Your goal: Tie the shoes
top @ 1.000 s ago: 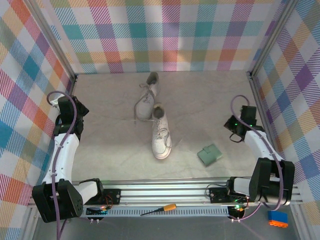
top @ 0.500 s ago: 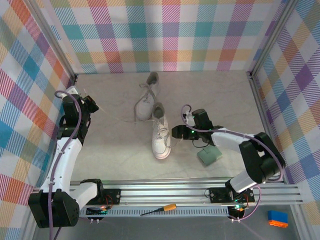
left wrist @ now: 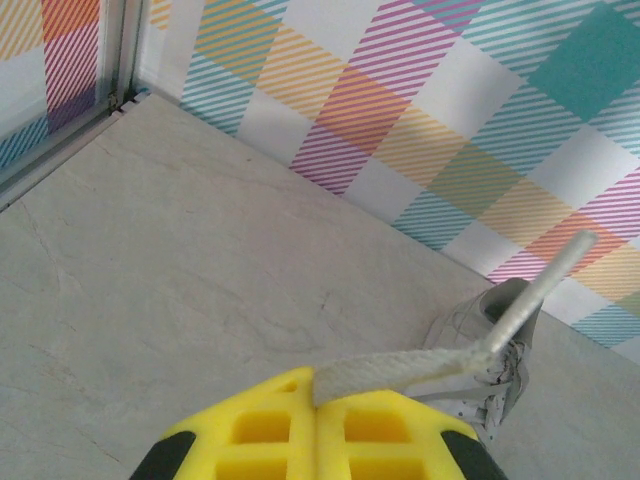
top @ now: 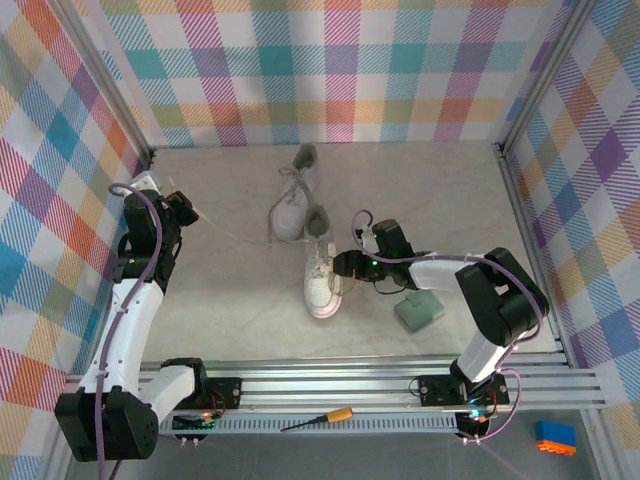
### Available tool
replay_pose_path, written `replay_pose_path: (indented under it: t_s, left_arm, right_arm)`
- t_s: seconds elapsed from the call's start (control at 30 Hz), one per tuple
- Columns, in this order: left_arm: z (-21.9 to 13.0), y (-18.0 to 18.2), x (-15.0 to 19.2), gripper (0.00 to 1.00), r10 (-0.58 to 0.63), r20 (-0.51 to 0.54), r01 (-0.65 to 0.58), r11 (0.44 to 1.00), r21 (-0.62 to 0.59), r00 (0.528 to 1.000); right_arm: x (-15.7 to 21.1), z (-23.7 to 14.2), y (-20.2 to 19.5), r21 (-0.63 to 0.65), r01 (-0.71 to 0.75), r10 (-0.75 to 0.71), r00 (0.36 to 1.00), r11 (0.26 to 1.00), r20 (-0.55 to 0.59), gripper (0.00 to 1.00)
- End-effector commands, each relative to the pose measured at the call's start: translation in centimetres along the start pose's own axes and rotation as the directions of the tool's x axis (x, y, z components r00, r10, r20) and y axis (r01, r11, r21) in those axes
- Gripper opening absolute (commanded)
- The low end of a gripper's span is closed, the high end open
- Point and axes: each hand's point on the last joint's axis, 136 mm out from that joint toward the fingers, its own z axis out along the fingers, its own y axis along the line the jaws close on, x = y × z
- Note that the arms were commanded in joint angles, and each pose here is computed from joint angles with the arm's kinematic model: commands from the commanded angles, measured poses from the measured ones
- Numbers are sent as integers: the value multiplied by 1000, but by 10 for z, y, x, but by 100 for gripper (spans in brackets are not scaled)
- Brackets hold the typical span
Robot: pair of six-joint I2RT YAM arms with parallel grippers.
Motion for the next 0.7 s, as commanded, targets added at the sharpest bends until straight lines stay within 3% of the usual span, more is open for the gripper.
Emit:
replay_pose_path:
  t_s: [0.0, 0.1, 0.17, 0.4, 0.5, 0.67]
  left_arm:
    - [-5, -4, 1, 0, 17, 8, -17, 1000, 22, 1000]
    - [-6, -4, 1, 0, 17, 8, -17, 1000, 21, 1000]
    - [-6, -2, 2, 0, 15, 7, -16, 1000, 14, 1000]
    - [-14, 8, -3, 0, 10, 37, -8, 999, -44, 999]
    - [-19, 16, -7, 0, 6, 54, -1, 996, -91, 998]
    - [-26, 34, -14, 0, -1, 81, 17, 979, -204, 997]
  right_arm:
    - [-11, 6, 12, -26, 17, -17, 1000, 1000, 10, 52]
    - [-9, 11, 7, 17, 29, -28, 1000, 999, -12, 50]
    - [-8, 13, 2, 44, 30, -29, 999, 999, -17, 43]
    - [-17, -8, -7, 146, 29, -40, 996, 989, 73, 0]
    - [-22, -33, -12, 239, 45, -79, 988, 970, 133, 0]
    - [-20, -74, -34, 454, 87, -166, 977, 887, 137, 0]
